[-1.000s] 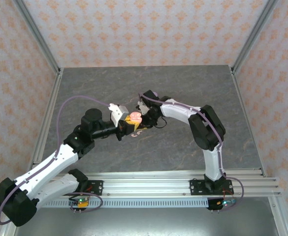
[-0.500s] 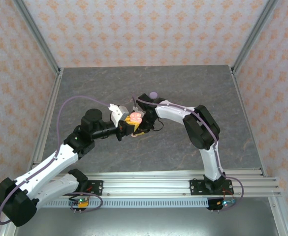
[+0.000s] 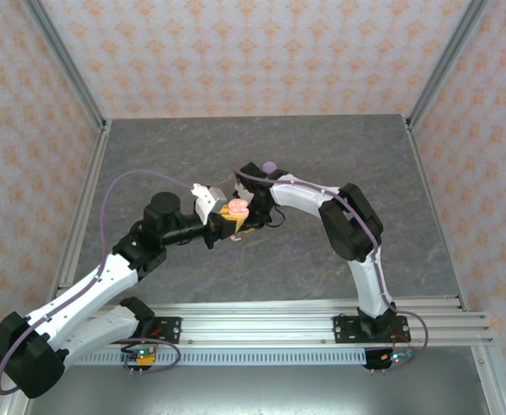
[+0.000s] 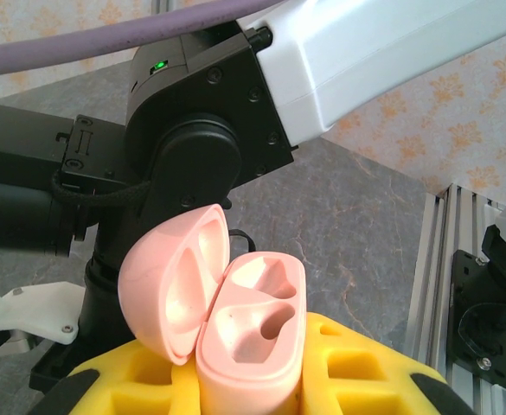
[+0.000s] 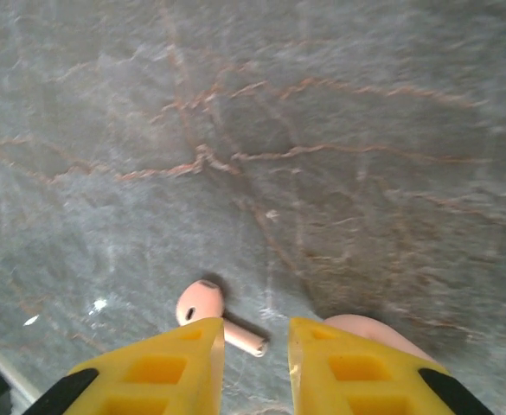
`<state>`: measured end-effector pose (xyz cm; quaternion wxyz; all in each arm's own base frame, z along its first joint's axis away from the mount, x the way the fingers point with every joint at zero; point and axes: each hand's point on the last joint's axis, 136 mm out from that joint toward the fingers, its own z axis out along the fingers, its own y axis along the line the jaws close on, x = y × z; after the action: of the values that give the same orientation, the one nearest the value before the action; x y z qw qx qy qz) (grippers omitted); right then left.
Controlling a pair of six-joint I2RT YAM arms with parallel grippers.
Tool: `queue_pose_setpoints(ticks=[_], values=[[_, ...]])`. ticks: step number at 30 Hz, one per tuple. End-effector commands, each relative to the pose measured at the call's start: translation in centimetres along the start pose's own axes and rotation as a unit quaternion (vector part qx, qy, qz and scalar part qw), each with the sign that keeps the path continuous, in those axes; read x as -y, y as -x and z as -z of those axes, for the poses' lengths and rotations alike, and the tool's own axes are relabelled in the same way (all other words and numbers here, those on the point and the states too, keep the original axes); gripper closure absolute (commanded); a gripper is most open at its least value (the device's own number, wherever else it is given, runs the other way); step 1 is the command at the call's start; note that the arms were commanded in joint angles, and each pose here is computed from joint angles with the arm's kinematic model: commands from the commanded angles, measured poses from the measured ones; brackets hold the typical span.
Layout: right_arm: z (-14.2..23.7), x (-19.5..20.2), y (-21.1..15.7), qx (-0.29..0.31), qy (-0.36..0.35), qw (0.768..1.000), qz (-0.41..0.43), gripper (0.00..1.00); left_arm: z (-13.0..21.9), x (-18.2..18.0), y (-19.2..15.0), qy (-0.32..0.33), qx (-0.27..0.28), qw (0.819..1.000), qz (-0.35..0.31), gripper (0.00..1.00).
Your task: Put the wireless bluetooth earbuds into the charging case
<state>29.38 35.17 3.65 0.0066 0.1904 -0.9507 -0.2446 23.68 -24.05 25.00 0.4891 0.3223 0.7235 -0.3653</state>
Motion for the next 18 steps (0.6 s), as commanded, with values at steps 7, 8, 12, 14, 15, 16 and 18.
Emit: queue_pose_setpoints(ticks=[7, 8, 12, 14, 15, 16, 18], values=[[3.2, 3.5, 2.3, 0.077, -0.092, 0.991, -0.06, 0.73, 0.2, 0.0, 0.6, 0.006, 0.013, 1.0, -0.004, 0.88], [3.6, 3.2, 2.4, 0.082, -0.082, 0.991, -0.059, 0.73, 0.2, 0.0, 0.6, 0.006, 0.012, 1.0, -0.004, 0.88], [4.9, 1.4, 2.5, 0.09, -0.034, 0.995, -0.04, 0.69, 0.2, 0.0, 0.6, 0.006, 0.012, 1.0, -0.005, 0.88], [5.7, 0.9, 2.6, 0.096, -0.025, 0.995, -0.029, 0.66, 0.3, 0.1, 0.7, 0.006, 0.013, 1.0, -0.006, 0.88], [6.1, 0.9, 2.7, 0.101, -0.026, 0.994, -0.027, 0.66, 0.3, 0.1, 0.7, 0.006, 0.012, 1.0, -0.005, 0.88], [6.4, 1.2, 2.8, 0.105, -0.033, 0.994, -0.028, 0.66, 0.3, 0.1, 0.7, 0.006, 0.013, 1.0, -0.006, 0.88], [6.9, 2.2, 3.1, 0.112, -0.05, 0.992, -0.036, 0.68, 0.2, 0.1, 0.8, 0.005, 0.014, 1.0, -0.007, 0.88]])
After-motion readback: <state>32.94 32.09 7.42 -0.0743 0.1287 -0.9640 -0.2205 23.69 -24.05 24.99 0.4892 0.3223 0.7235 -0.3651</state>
